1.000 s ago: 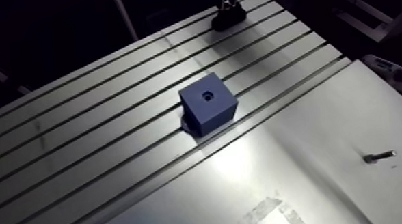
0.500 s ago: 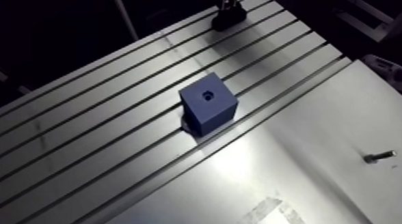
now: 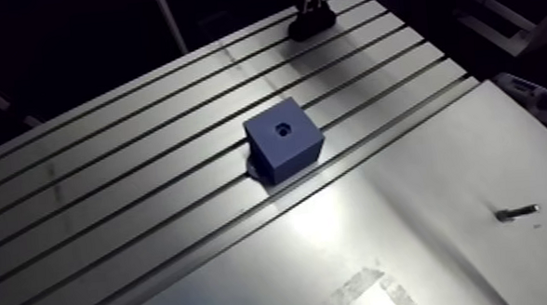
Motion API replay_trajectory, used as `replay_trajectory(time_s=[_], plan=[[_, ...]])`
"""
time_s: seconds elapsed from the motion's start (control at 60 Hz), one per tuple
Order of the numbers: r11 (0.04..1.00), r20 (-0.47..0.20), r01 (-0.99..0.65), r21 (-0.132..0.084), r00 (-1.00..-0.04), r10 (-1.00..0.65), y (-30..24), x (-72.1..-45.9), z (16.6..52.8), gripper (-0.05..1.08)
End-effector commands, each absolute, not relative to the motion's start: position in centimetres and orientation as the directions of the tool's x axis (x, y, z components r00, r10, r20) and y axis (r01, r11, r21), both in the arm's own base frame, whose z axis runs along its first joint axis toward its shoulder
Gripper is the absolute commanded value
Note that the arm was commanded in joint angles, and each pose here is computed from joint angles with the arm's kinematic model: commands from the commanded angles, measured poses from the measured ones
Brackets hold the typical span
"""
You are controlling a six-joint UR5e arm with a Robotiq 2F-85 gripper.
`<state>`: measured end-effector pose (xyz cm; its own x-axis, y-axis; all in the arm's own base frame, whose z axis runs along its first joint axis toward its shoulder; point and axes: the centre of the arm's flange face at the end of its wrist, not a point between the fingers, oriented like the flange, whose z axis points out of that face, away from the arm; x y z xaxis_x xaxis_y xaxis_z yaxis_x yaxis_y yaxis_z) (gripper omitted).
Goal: Pick up the M10 bolt and insert it into the hex recess until seated.
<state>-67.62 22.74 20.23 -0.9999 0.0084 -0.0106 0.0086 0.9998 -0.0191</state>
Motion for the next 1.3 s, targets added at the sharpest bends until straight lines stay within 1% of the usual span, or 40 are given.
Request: replay_trajectory(time_s=[0.017, 1.0, 1.3], plan=[[1.0, -0.011, 0.01, -0.019, -1.0, 0.01, 22.73, -67.61, 20.19, 0.65], [1.0, -0.014, 0.007, -0.014, -1.0, 0.007, 22.84, -67.67, 20.11, 0.7], [1.0, -0.014, 0.007, -0.017, -1.0, 0.007, 22.79, -67.64, 20.04, 0.73]])
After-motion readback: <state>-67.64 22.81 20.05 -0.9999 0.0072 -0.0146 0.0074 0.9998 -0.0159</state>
